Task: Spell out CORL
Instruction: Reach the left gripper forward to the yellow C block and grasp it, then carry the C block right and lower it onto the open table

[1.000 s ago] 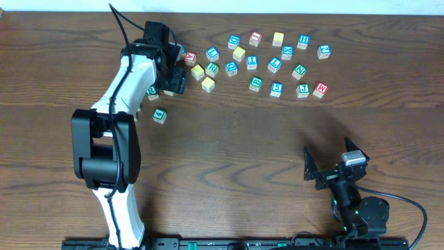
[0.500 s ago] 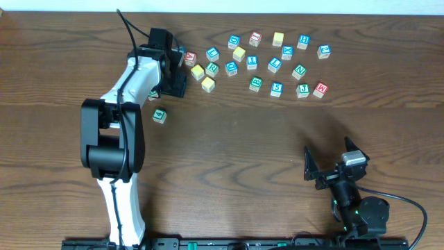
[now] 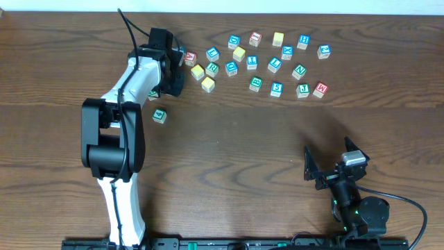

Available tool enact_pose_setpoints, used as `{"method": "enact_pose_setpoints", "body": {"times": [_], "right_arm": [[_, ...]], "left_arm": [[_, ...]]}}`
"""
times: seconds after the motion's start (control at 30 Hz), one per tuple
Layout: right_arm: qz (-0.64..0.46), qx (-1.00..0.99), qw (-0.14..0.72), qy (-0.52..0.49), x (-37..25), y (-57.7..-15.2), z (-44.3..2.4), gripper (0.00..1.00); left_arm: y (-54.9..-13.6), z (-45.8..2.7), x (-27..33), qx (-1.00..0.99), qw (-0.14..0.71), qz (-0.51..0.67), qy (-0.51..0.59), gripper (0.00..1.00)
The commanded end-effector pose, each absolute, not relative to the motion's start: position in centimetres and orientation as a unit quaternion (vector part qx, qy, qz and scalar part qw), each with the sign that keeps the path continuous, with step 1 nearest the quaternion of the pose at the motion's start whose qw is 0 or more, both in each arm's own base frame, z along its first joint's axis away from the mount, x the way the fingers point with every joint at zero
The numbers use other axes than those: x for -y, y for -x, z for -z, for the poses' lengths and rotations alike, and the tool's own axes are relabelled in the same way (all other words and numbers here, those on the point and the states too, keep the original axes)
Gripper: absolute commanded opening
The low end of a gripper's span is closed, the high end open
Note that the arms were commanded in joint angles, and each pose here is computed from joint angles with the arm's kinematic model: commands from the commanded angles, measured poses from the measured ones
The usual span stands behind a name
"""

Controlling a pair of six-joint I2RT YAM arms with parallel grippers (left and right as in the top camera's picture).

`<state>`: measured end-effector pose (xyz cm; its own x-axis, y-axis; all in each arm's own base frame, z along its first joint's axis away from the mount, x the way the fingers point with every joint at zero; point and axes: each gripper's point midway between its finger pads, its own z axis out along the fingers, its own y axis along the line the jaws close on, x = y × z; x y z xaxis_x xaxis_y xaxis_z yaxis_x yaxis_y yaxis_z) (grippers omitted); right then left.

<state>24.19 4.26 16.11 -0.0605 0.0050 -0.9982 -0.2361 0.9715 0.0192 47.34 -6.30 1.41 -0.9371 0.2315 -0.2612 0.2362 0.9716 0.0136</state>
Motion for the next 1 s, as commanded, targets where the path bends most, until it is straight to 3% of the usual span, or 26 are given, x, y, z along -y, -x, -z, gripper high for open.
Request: {"method": "enact_pose_setpoints", "body": {"times": [0.0, 0.23, 0.6, 0.97], "right_arm": [[-0.092, -0.722, 0.681, 0.08, -4.3, -24.1, -16.1, 0.99], [-0.092, -0.722, 0.681, 0.08, -4.3, -24.1, -16.1, 0.99], [-0.092, -0.722, 0.681, 0.08, -4.3, -24.1, -16.1, 0.99], [-0.092, -0.722, 0.681, 0.08, -4.3, -24.1, -16.1, 0.99]], "left_arm": [[-47.6, -1.6, 6.1, -0.986, 0.133, 0.005, -0.102, 0.37], [-47.5, -1.8, 6.1, -0.989, 0.132, 0.009, -0.067, 0.27], [-46.4, -4.7, 6.2, -0.99, 0.133, 0.014, -0.042, 0.25], [-41.1, -10.4, 9.7, -0.994, 0.101, 0.032, 0.005, 0.19]]}}
